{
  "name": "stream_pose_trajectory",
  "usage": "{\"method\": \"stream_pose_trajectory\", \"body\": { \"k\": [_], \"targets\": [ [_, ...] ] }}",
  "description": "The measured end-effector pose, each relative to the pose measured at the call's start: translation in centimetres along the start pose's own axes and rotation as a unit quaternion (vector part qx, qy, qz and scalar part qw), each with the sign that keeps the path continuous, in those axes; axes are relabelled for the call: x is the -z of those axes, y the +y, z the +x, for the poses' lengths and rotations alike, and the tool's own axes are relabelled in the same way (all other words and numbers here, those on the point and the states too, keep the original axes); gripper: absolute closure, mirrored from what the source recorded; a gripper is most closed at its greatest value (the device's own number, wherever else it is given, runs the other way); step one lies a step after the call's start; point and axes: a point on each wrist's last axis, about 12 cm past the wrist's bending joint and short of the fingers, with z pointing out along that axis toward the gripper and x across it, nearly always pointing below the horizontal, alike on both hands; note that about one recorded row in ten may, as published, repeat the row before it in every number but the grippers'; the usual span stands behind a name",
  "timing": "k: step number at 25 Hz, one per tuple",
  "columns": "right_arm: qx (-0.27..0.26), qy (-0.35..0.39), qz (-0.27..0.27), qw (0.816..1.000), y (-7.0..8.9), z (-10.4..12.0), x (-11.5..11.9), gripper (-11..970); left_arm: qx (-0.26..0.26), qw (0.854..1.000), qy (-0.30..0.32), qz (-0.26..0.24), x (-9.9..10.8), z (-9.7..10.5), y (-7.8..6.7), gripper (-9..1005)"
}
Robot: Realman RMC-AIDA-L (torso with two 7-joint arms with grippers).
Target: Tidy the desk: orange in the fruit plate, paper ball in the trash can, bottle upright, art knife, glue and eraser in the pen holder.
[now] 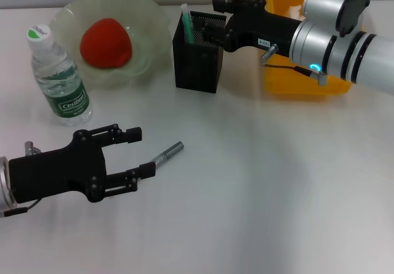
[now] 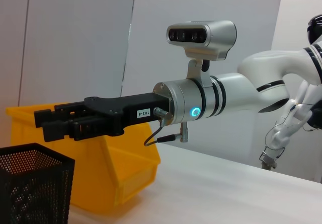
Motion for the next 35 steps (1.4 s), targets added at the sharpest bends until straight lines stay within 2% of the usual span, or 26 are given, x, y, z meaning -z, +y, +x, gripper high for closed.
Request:
{"method": "stream_pose_trajectory", "body": {
  "k": [4, 11, 15, 18, 23, 26, 35],
  "targets": [
    [-0.002, -0.003, 0.003, 1.0, -0.1, 0.0, 0.1, 337, 0.001, 1.0, 0.0, 0.0, 0.0, 0.0, 0.0, 288],
    [-0.019, -0.016, -0.012, 1.0, 0.2, -0.1, 0.5, 337, 0.001, 1.0, 0.001, -0.001, 0.1, 0.0, 0.0, 288],
    [-0.028, -0.031, -0.055, 0.998, 1.0, -0.4, 0.9, 338, 0.002, 1.0, 0.001, -0.008, 0.6, 0.1, 0.1, 288],
    [-0.014, -0.028, -0.111, 0.993, 2.0, -0.5, 1.4, 338, 0.005, 1.0, 0.003, -0.012, 0.9, 0.1, 0.1, 289],
    [0.035, 0.04, -0.214, 0.975, 3.9, -0.6, 1.5, 344, 0.007, 1.0, 0.006, -0.015, 1.3, 0.1, 0.2, 289],
    [0.066, 0.093, -0.257, 0.96, 4.7, -0.5, 1.1, 348, 0.012, 1.0, 0.014, -0.025, 2.4, 0.4, 0.1, 289],
    [0.142, 0.198, -0.312, 0.918, 6.6, -0.7, -1.2, 346, 0.018, 0.999, 0.027, -0.036, 3.7, 0.6, 0.2, 289]
  ]
}}
